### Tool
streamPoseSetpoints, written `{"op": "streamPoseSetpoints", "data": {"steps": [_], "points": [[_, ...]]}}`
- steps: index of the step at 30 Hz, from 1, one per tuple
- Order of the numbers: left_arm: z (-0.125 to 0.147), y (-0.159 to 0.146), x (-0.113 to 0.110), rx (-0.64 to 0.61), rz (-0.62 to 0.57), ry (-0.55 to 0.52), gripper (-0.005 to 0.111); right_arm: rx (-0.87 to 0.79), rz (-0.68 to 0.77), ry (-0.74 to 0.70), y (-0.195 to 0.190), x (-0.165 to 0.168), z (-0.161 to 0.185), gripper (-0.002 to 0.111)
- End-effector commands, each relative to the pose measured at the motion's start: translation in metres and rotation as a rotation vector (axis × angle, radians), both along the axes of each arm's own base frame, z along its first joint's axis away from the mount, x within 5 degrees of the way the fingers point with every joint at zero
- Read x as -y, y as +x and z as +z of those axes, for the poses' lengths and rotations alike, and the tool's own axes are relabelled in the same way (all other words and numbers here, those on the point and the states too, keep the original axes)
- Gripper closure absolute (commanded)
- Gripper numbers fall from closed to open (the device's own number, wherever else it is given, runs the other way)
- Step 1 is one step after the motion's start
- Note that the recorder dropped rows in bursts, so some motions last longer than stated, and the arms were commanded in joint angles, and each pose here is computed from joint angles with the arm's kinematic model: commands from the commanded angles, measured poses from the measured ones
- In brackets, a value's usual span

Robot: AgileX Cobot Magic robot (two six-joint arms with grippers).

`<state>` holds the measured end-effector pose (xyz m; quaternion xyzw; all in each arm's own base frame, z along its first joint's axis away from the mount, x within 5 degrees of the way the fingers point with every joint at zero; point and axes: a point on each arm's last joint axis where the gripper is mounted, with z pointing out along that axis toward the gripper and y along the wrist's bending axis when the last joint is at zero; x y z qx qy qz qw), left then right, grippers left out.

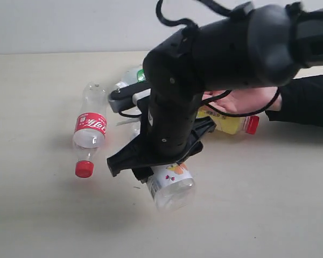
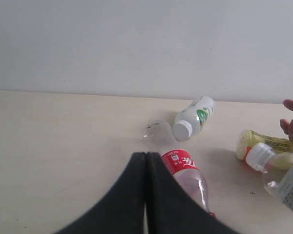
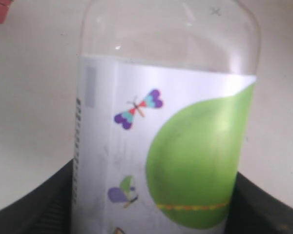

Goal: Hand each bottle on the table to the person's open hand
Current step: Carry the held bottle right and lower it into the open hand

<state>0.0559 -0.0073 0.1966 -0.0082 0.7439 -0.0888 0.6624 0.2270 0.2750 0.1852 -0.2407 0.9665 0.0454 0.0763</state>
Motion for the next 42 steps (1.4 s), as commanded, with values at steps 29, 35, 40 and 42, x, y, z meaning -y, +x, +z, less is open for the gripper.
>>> {"op": "streamPoseSetpoints", "data": {"steps": [29,35,40,42], "points": [[-0.001,0.000,0.000,0.005,0.002,-0.004,0.107,0.154,-0.125,0.055,-0.040,0.104,0.150,0.108],[-0.001,0.000,0.000,0.005,0.002,-0.004,0.107,0.131,-0.268,0.072,-0.018,0.131,0.150,0.108],[-0.001,0.000,0.000,0.005,0.002,-0.004,0.107,0.097,-0.294,0.032,0.004,0.150,0.138,0.108],[-0.001,0.000,0.000,0.005,0.002,-0.004,0.107,0.048,-0.285,0.024,0.016,0.155,0.126,0.108]]}}
